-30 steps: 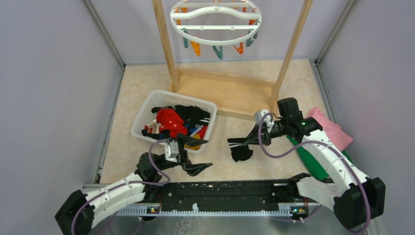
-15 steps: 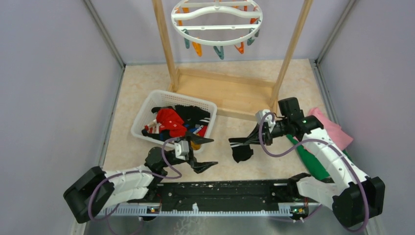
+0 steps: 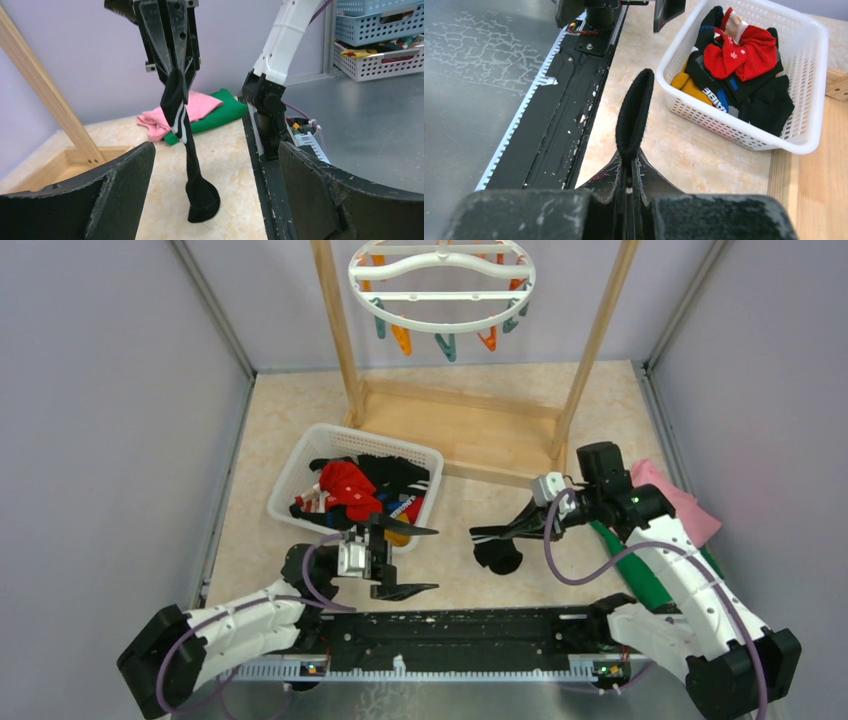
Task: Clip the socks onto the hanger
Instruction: Pick up the sock from the bin.
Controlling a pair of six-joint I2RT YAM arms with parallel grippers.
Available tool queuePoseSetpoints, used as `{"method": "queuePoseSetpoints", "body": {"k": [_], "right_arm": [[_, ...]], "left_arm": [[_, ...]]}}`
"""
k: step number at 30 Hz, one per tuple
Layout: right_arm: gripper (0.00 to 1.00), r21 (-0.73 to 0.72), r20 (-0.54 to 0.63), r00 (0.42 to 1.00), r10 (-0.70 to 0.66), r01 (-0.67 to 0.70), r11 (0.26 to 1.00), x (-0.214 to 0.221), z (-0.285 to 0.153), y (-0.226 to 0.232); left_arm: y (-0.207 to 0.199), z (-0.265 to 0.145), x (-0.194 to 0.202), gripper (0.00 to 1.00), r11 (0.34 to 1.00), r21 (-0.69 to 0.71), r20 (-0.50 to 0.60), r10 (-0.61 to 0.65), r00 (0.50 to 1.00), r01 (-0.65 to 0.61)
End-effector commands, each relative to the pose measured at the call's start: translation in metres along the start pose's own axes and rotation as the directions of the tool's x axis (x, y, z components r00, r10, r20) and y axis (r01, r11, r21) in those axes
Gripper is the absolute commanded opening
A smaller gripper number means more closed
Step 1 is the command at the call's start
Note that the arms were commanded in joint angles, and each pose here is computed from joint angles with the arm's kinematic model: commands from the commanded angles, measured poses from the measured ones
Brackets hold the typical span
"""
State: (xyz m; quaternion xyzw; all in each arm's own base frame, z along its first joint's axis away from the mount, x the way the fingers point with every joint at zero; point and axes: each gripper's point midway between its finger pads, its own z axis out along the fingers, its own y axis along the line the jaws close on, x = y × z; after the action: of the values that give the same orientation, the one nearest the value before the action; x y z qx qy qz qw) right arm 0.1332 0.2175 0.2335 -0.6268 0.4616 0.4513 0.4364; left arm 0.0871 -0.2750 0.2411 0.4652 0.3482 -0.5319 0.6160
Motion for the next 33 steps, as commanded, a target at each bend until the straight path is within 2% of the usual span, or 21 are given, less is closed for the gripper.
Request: {"method": "queuePoseSetpoints", "body": {"k": [1, 9, 15, 21, 25, 33], "right_arm": [[0.0, -0.02, 0.051, 0.994, -0.1, 0.102, 0.995, -0.027, 0.0, 0.004], [0.0, -0.065, 0.069, 0.992, -0.103, 0.107, 0.992, -0.034, 0.005, 0.014], [0.0, -0.071, 0.063, 0.992, -0.11, 0.114, 0.991, -0.036, 0.005, 0.015], [0.0, -0.081, 0.069, 0.993, -0.092, 0.098, 0.992, -0.037, 0.006, 0.015], [0.0, -0.095, 0.083, 0.993, -0.084, 0.092, 0.991, -0.039, 0.007, 0.017], [0.0, -0.099, 0.092, 0.993, -0.071, 0.08, 0.992, -0.04, 0.009, 0.016]], "left_arm": [[-0.01, 0.004, -0.028, 0.99, 0.997, 0.061, 0.072, 0.05, 0.996, -0.055], [-0.023, 0.004, -0.033, 0.99, 0.988, 0.135, 0.103, 0.062, 0.993, -0.076], [-0.012, 0.006, -0.032, 0.99, 0.991, 0.086, 0.092, 0.097, 0.991, -0.105], [-0.006, 0.013, -0.023, 0.96, 0.99, 0.095, 0.08, 0.097, 0.992, -0.104], [0.009, 0.023, -0.029, 0.87, 0.996, 0.042, 0.114, 0.077, 0.991, -0.083], [0.019, 0.05, -0.034, 0.77, 1.0, 0.001, 0.204, 0.009, 0.979, -0.009]]}}
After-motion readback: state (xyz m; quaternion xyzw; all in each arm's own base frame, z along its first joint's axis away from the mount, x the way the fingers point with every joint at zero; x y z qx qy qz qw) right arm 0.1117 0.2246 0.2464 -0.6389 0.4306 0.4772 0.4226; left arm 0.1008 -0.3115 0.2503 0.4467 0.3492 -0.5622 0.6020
